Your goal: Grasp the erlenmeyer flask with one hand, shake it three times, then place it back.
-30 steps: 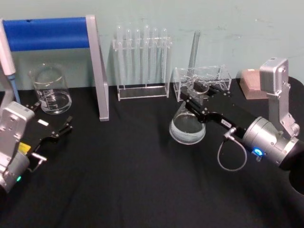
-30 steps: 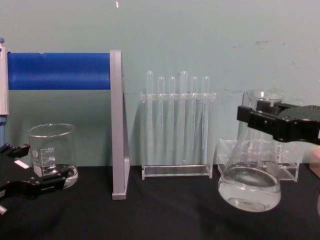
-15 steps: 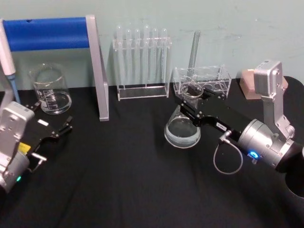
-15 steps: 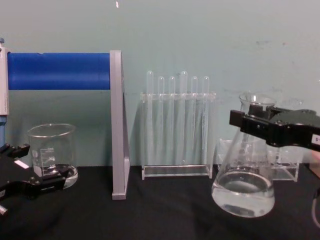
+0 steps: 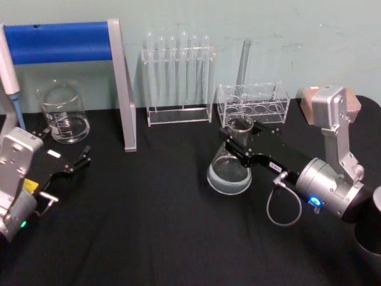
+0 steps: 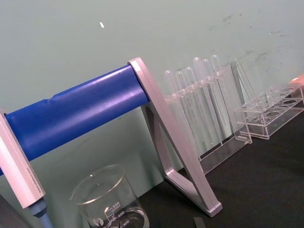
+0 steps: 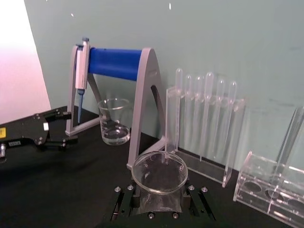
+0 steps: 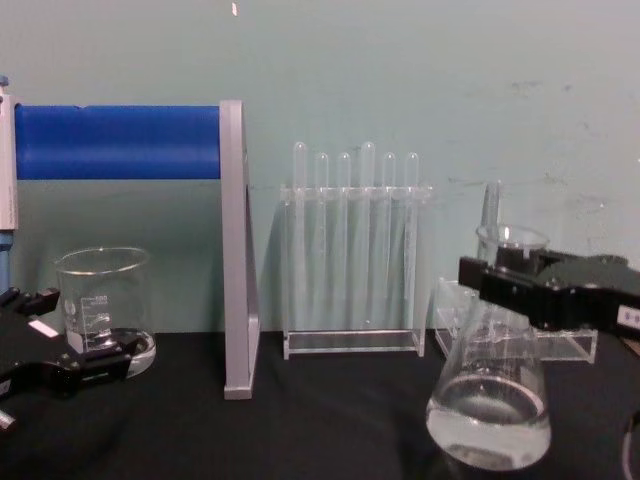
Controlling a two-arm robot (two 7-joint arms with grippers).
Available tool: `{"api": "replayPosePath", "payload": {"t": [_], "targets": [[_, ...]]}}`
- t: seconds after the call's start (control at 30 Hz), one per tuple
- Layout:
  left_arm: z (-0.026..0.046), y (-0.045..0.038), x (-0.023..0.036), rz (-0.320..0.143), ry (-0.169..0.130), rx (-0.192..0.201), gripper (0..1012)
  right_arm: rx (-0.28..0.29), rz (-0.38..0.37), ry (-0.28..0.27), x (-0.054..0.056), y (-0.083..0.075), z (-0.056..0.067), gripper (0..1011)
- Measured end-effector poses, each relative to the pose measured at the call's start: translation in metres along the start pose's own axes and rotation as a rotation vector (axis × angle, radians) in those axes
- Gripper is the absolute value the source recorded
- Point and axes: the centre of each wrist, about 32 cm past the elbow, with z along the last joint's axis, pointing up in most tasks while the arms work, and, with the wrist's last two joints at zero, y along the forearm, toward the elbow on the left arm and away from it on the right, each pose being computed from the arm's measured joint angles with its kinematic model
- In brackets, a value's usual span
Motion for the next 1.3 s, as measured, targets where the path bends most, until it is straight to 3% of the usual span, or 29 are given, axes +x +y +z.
{"api": "replayPosePath", "payload": {"t": [0.5,1.3], "targets": [[0.0000,0.0000,0.0000,0.000,0.000,0.000,1001,-0.050,0.003,0.011,-0.006,0.000,-0.022,449],[0.0000,0.0000,0.0000,0.000,0.000,0.000,1001,-0.077,0.012,0.031,-0.009,0.000,-0.030,449]]}}
